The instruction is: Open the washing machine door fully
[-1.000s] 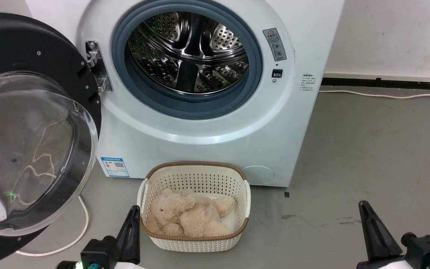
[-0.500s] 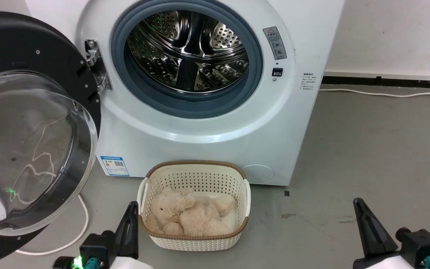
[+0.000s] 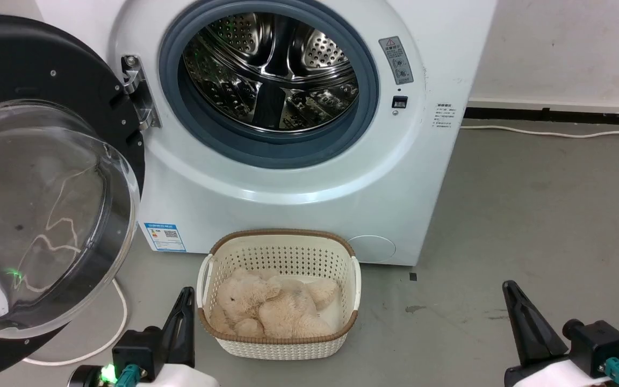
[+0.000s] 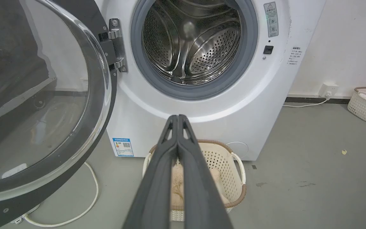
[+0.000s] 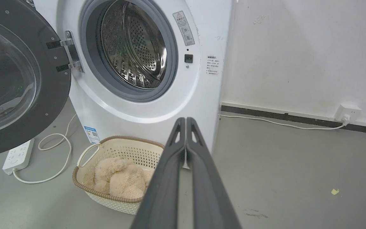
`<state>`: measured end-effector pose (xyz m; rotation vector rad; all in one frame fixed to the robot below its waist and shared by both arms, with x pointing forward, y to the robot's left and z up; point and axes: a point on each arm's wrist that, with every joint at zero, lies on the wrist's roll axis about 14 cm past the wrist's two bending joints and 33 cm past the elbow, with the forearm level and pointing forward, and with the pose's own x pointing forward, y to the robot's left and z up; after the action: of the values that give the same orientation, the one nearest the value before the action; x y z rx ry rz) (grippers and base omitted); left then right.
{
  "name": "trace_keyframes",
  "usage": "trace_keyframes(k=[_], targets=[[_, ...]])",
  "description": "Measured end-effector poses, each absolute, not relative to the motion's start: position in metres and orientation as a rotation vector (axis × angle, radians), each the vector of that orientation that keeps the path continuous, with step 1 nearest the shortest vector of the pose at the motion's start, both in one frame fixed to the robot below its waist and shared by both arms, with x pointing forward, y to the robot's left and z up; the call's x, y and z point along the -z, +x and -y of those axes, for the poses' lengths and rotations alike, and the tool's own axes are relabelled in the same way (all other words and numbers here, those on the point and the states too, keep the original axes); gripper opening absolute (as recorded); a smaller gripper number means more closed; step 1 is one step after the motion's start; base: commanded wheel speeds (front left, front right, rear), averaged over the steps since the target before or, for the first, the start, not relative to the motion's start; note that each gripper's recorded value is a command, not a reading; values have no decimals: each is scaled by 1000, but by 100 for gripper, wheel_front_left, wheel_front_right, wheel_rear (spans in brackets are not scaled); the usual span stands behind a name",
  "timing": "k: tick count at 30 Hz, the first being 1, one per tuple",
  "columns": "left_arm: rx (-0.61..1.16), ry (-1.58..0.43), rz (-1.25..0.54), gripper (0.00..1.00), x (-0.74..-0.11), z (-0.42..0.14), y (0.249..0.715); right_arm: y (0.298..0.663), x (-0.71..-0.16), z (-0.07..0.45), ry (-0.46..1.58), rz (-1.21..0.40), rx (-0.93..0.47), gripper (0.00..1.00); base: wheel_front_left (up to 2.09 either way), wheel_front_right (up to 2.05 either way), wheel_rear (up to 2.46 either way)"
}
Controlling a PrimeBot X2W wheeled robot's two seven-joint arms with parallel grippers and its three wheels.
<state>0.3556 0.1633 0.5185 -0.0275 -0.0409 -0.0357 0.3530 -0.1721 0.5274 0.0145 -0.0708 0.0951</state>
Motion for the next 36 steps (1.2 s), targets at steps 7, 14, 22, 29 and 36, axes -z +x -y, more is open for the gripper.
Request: trace_keyframes(k=[7, 14, 22, 29, 36], targets=[[36, -14, 30, 0, -518, -164, 357, 354, -524, 171, 6, 52, -99, 0, 0, 0, 0], [30, -6, 32, 0, -521, -167, 360, 354, -522, 170, -2, 37, -103, 0, 0, 0, 0], [22, 4, 23, 0, -521, -170, 362, 359, -526, 168, -12, 39, -108, 0, 0, 0, 0], [22, 17, 8, 0, -520, -171, 363, 360, -522, 166, -22, 14, -113, 0, 0, 0, 0], [12, 26, -1, 0, -520, -173, 364, 364, -525, 165, -29, 15, -118, 0, 0, 0, 0]])
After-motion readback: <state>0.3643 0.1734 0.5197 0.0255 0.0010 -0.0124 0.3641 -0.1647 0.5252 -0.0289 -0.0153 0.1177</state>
